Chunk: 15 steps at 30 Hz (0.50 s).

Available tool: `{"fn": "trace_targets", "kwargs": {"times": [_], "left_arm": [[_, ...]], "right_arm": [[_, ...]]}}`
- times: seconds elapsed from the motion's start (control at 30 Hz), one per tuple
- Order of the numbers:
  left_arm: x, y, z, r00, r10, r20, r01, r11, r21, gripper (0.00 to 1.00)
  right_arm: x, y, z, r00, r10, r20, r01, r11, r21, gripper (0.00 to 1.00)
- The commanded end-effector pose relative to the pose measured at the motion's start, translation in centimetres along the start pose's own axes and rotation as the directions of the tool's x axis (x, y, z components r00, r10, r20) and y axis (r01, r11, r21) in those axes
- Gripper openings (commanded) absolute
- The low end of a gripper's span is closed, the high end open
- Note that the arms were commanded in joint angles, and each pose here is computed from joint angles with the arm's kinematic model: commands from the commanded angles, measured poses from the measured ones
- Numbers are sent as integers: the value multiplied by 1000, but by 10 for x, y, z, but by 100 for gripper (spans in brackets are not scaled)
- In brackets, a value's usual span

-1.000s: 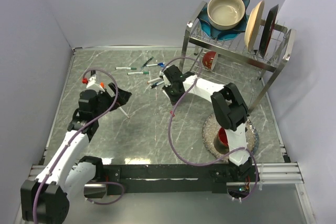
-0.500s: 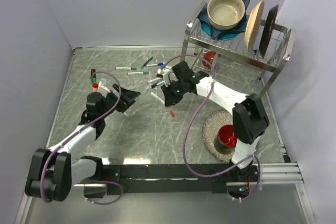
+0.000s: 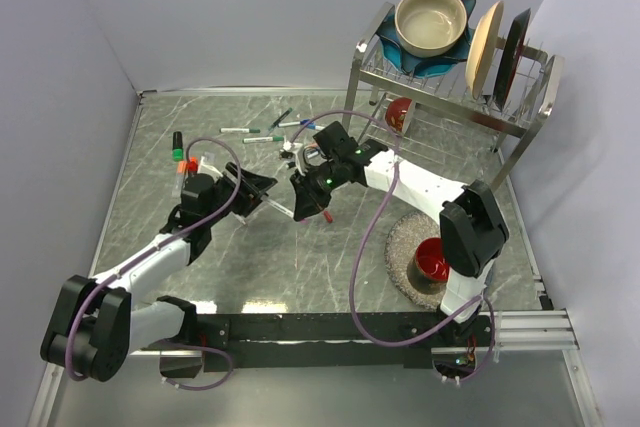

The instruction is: Open the pen caps

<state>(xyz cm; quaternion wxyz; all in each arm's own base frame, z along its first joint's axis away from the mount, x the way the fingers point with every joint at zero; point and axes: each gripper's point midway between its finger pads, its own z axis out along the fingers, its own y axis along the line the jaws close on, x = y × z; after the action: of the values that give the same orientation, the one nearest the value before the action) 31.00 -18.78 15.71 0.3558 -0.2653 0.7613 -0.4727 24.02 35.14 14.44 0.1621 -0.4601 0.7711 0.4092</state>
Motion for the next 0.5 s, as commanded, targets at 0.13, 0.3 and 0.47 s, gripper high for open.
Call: {"fn": "trace_targets", "kwargs": {"times": [0.13,0.3,0.47], "left_arm": [[0,-17,11,1000,-18,11,18,1000,13,61],[3,-22,12,1000,-15,5,15,1000,22,55],[7,-24,13,1000,-18,-13,18,999,39,40]], "right_arm": [[-24,4,5,999,18,47,-17,1000,-21,1],[-28,-5,12,998,45,46,-45,999,5,1],[-30,-11,15,997,60,51,-62,998,28,3]]}}
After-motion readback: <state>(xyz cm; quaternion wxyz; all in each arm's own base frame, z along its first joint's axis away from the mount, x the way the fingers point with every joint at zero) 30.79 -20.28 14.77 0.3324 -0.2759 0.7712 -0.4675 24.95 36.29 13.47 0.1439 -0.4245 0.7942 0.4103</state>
